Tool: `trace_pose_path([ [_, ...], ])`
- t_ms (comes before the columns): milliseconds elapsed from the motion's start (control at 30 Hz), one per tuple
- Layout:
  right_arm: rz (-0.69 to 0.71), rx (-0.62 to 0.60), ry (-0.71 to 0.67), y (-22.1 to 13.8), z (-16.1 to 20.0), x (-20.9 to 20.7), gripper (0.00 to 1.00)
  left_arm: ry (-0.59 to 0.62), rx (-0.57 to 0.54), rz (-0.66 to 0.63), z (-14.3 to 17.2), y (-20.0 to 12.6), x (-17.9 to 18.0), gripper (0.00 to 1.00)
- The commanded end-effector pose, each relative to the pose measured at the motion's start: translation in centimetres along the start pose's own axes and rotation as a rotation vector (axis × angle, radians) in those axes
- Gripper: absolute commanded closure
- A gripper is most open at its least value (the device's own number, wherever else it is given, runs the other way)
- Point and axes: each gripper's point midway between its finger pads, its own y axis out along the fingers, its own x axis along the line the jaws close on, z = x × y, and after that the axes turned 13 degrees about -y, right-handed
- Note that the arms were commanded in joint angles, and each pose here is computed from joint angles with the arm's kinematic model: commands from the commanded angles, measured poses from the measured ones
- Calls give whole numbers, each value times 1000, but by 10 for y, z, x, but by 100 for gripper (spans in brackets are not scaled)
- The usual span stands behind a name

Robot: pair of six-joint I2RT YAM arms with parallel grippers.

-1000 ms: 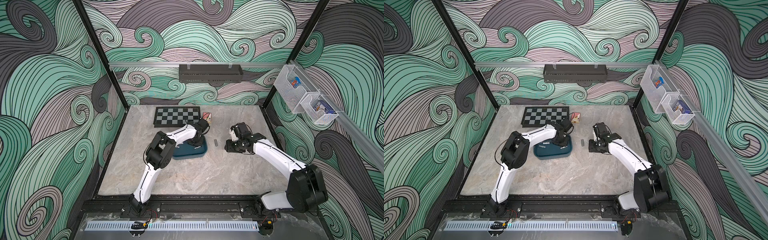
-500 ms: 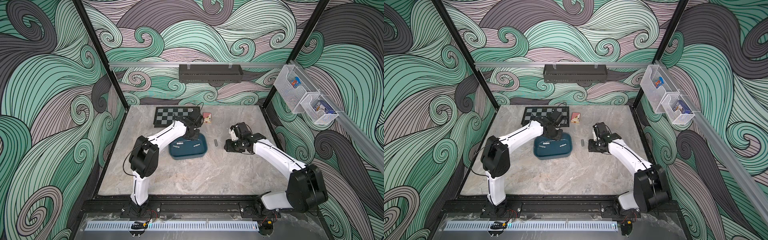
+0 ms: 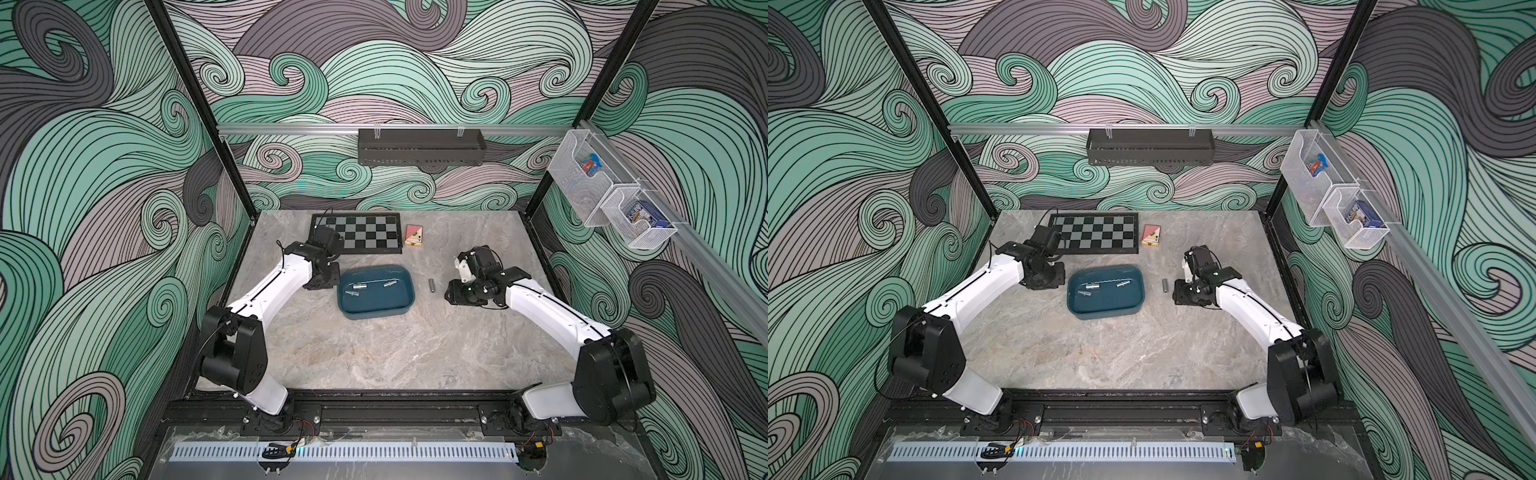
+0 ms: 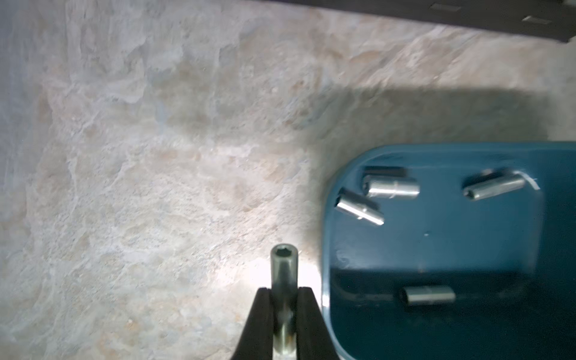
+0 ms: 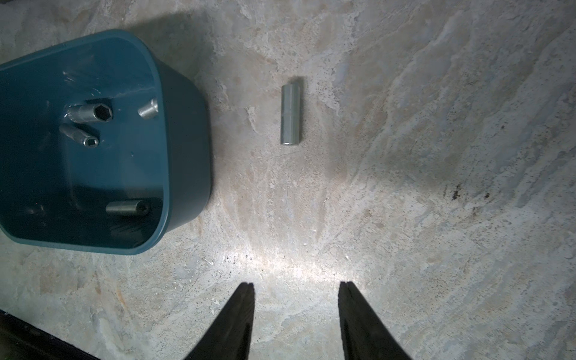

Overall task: Take out the socket from the storage box
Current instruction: Place the socket head at the center of the board.

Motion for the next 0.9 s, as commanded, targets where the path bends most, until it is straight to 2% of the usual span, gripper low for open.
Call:
trace_pose_path([
  [0,-40,-6,-5,0,1,10,52,-51,34,-62,9,12,25,100],
  [267,-58,-12,-6,2,1,14,51,-87,124,-123,18,51,34,100],
  [467,-61,-8,-5,2,3,14,51,-109,174,-104,26,76,25,100],
  [867,-65,-7,-7,3,4,15,51,-132,217,-143,42,107,31,99],
])
